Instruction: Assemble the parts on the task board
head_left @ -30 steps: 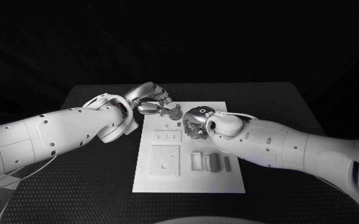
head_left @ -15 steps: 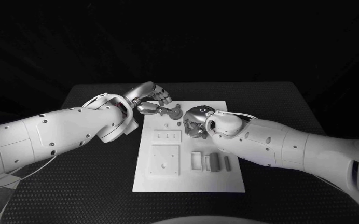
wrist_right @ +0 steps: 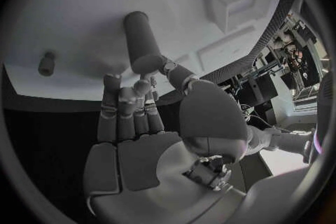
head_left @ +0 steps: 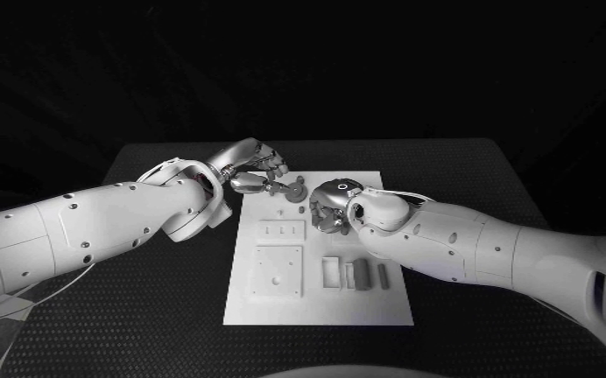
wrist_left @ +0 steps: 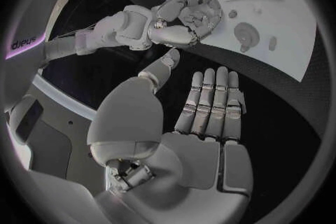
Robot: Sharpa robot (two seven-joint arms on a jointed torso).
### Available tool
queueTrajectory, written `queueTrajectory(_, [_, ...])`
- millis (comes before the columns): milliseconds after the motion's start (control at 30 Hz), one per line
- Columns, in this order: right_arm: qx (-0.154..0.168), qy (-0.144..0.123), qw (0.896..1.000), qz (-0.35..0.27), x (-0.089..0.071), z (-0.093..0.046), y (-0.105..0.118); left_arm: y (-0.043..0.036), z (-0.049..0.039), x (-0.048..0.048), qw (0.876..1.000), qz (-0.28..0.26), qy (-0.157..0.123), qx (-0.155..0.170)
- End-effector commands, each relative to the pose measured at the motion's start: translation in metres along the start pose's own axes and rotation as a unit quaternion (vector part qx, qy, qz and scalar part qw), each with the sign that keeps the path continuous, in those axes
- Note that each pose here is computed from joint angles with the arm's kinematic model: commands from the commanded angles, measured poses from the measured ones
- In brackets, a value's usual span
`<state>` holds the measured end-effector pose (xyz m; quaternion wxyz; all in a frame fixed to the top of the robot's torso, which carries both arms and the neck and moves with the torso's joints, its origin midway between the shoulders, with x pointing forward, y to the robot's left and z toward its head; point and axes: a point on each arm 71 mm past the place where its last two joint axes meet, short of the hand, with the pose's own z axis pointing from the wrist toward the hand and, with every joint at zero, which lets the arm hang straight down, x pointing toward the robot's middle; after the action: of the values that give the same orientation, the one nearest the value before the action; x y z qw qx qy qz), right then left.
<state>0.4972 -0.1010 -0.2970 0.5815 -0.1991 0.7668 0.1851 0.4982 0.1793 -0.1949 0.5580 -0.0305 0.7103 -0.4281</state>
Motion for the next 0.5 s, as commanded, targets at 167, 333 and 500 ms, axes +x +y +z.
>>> queueTrajectory(167, [0.007, -0.036, 0.999, 0.008, -0.003, -0.004, -0.003, 0.0107, -0.0022, -0.0045, 0.996, -0.067, -0.014, -0.058])
queueTrajectory(333, [0.002, -0.056, 0.998, 0.018, -0.007, -0.01, -0.003, 0.0205, -0.0055, -0.0064, 0.99, -0.098, -0.01, -0.1])
queueTrajectory(500, [-0.003, -0.084, 0.996, 0.031, -0.013, -0.016, -0.002, 0.0317, -0.0095, -0.0075, 0.98, -0.114, -0.009, -0.16])
